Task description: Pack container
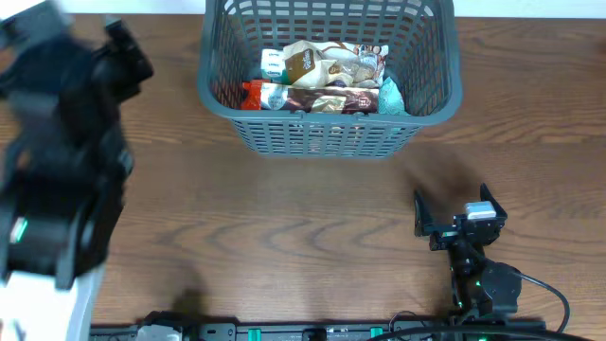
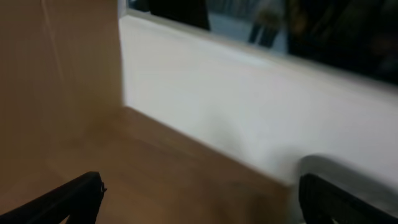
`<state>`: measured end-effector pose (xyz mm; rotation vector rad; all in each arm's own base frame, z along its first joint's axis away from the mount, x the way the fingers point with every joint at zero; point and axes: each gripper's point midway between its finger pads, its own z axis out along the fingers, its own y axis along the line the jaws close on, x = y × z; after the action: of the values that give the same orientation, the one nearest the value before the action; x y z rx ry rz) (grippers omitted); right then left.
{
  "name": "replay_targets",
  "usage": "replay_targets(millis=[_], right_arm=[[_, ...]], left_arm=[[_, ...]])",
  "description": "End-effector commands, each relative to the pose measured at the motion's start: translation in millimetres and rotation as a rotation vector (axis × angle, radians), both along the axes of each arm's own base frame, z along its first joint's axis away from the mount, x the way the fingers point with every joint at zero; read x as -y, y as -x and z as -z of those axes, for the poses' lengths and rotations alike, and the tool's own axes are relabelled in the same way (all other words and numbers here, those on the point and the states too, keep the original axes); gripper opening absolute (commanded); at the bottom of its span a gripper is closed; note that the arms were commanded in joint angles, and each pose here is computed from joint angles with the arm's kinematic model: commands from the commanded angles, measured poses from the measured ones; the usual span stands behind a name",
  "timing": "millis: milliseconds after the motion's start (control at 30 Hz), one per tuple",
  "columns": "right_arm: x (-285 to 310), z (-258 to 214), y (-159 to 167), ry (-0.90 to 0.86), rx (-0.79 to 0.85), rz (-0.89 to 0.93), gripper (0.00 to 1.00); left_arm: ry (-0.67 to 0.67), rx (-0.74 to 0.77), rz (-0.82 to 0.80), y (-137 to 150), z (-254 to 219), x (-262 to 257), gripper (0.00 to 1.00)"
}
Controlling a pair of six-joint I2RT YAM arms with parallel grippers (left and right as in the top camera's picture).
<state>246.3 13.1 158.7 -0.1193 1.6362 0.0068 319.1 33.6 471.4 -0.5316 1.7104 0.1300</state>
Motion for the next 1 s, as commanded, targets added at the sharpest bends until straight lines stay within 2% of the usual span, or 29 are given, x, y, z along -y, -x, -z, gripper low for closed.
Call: replay_targets(millis=[0, 133, 267, 600, 833, 967], right_arm=[[-3, 0, 1, 0.013, 0.006, -0.014, 0.99], [-3, 0, 1, 0.013, 0.006, -0.014, 0.99], [-3, 0, 1, 0.013, 0.006, -0.014, 0.99], [-3, 0, 1, 0.013, 0.006, -0.014, 0.99], [-3, 0, 1, 0.013, 0.006, -0.014, 0.99], [-3, 0, 1, 0.013, 0.006, -0.014, 0.99]], left_arm=[[0.241, 0.107, 0.034, 21, -3, 9, 0.99], [0.387, 0.162, 0.062, 45, 4, 14, 0.99], [0.448, 0.164, 0.059, 67, 30, 12, 0.98], [0.429, 0.102, 0.018, 120, 139, -2, 0.99], [0.419, 0.052, 0.009, 130, 201, -4, 0.99], [0.358, -0.006, 0.018, 130, 231, -4, 0.98]])
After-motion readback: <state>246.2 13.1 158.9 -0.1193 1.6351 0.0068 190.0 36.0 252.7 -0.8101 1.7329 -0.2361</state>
